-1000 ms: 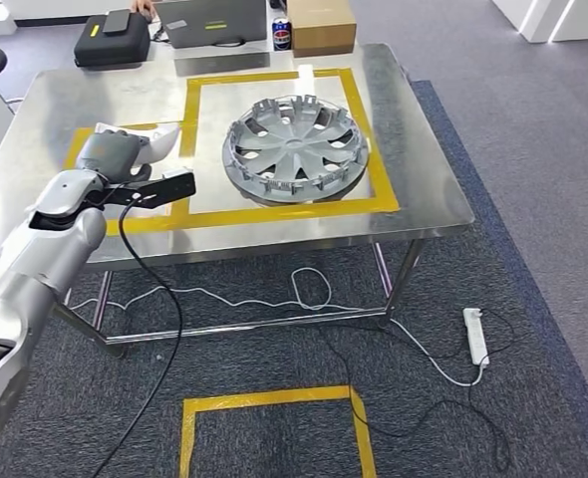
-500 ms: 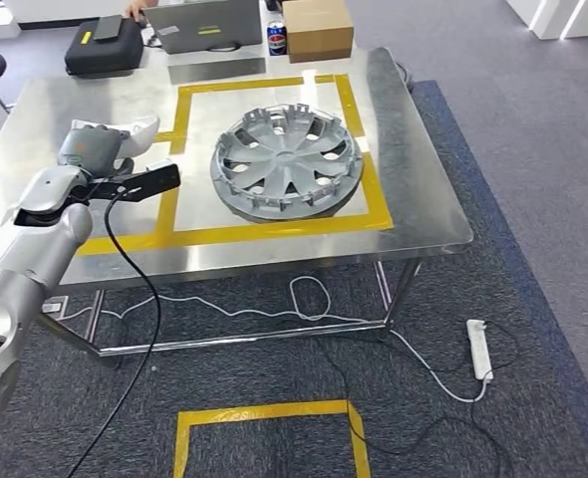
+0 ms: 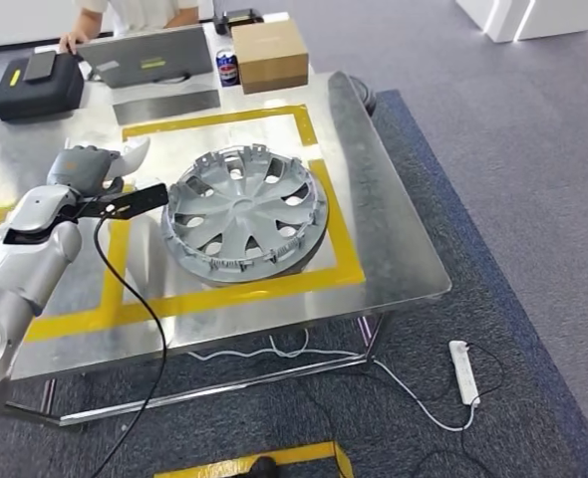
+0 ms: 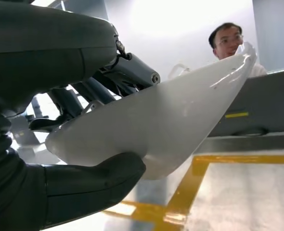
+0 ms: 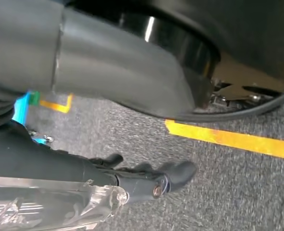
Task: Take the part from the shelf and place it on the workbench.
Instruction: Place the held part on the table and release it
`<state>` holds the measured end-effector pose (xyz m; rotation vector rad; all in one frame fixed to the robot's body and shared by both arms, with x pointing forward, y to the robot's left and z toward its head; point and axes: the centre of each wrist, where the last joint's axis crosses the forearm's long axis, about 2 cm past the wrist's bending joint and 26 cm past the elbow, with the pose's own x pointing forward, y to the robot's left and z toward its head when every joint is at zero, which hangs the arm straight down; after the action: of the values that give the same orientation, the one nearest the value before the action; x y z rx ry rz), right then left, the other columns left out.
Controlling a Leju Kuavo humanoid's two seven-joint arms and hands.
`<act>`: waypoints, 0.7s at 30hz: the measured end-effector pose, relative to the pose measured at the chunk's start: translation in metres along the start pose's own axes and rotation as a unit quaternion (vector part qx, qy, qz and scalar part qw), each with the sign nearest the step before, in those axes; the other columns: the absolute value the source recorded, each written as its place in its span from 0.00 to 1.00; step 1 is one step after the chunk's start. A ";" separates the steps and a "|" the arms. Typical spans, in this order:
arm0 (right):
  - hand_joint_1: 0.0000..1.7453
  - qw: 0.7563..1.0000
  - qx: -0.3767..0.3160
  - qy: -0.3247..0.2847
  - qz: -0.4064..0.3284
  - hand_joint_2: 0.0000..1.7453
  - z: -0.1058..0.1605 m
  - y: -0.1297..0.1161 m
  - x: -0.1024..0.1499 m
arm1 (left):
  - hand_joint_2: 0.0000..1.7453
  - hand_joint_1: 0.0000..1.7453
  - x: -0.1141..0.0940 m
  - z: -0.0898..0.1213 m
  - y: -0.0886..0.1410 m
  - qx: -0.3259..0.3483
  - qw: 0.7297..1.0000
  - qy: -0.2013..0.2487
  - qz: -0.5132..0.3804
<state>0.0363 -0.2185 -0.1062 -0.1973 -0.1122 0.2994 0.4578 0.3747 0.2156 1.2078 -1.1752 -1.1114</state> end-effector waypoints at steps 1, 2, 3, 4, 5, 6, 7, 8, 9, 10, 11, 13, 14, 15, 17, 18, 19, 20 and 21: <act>0.00 1.000 0.000 -0.002 0.001 0.00 0.000 -0.001 0.003 | 1.00 1.00 0.000 -0.001 0.003 0.003 1.000 -0.001 0.000; 0.00 1.000 0.000 -0.005 0.002 0.00 0.000 -0.002 0.005 | 1.00 1.00 0.001 -0.002 0.006 0.008 1.000 -0.002 -0.001; 0.00 1.000 0.000 -0.008 0.002 0.00 0.000 -0.002 0.008 | 1.00 1.00 0.002 -0.004 0.009 0.011 1.000 -0.004 -0.001; 0.00 1.000 0.000 -0.011 0.002 0.00 0.000 -0.003 0.010 | 1.00 1.00 0.003 -0.004 0.009 0.012 1.000 -0.005 -0.001; 0.00 1.000 0.001 -0.012 0.003 0.00 0.000 -0.003 0.010 | 1.00 1.00 0.004 -0.003 0.007 0.009 1.000 -0.006 -0.001; 0.00 1.000 0.002 -0.013 0.004 0.00 0.000 -0.003 0.010 | 1.00 1.00 0.004 -0.001 0.002 0.003 1.000 -0.006 -0.001; 0.00 1.000 0.003 -0.012 0.004 0.00 0.000 -0.002 0.008 | 1.00 1.00 0.005 0.002 -0.005 -0.004 1.000 -0.006 -0.001; 0.00 1.000 0.004 -0.011 0.005 0.00 0.000 -0.002 0.007 | 1.00 1.00 0.006 0.005 -0.012 -0.013 1.000 -0.007 -0.001; 0.00 1.000 0.004 -0.011 0.005 0.00 0.000 -0.002 0.006 | 1.00 1.00 0.007 0.007 -0.017 -0.019 1.000 -0.007 0.000; 0.00 1.000 0.004 -0.010 0.005 0.00 0.000 -0.002 0.006 | 1.00 1.00 0.008 0.008 -0.021 -0.023 1.000 -0.009 0.001; 0.00 1.000 0.004 -0.011 0.005 0.00 0.000 -0.001 0.006 | 1.00 1.00 0.008 0.009 -0.022 -0.024 1.000 -0.009 0.002; 0.00 1.000 0.006 -0.010 0.005 0.00 0.000 0.000 0.005 | 1.00 1.00 0.009 0.008 -0.020 -0.022 1.000 -0.010 0.003; 0.00 1.000 0.008 -0.010 0.005 0.00 0.001 0.001 0.005 | 1.00 1.00 0.009 0.007 -0.019 -0.021 1.000 -0.010 0.003; 0.00 1.000 0.009 -0.011 0.005 0.00 0.001 0.002 0.006 | 1.00 1.00 0.009 0.006 -0.017 -0.020 1.000 -0.009 0.003; 0.00 1.000 0.010 -0.012 0.005 0.00 0.001 0.002 0.007 | 1.00 1.00 0.009 0.004 -0.013 -0.015 1.000 -0.009 0.004; 0.00 1.000 0.010 -0.013 0.005 0.00 0.001 0.002 0.008 | 1.00 1.00 0.009 0.003 -0.010 -0.012 1.000 -0.009 0.005; 0.00 1.000 0.010 -0.014 0.004 0.00 0.001 0.002 0.009 | 1.00 1.00 0.010 0.001 -0.007 -0.009 1.000 -0.009 0.005; 0.00 1.000 0.009 -0.014 0.004 0.00 0.001 0.001 0.010 | 1.00 1.00 0.010 0.000 -0.003 -0.005 1.000 -0.010 0.005; 0.00 1.000 0.009 -0.015 0.003 0.00 0.001 0.001 0.010 | 1.00 1.00 0.010 -0.002 0.000 -0.001 1.000 -0.011 0.004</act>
<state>0.0453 -0.2141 -0.1047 -0.1751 -0.1377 0.3101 0.4601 0.3644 0.2161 1.1906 -1.1940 -1.1238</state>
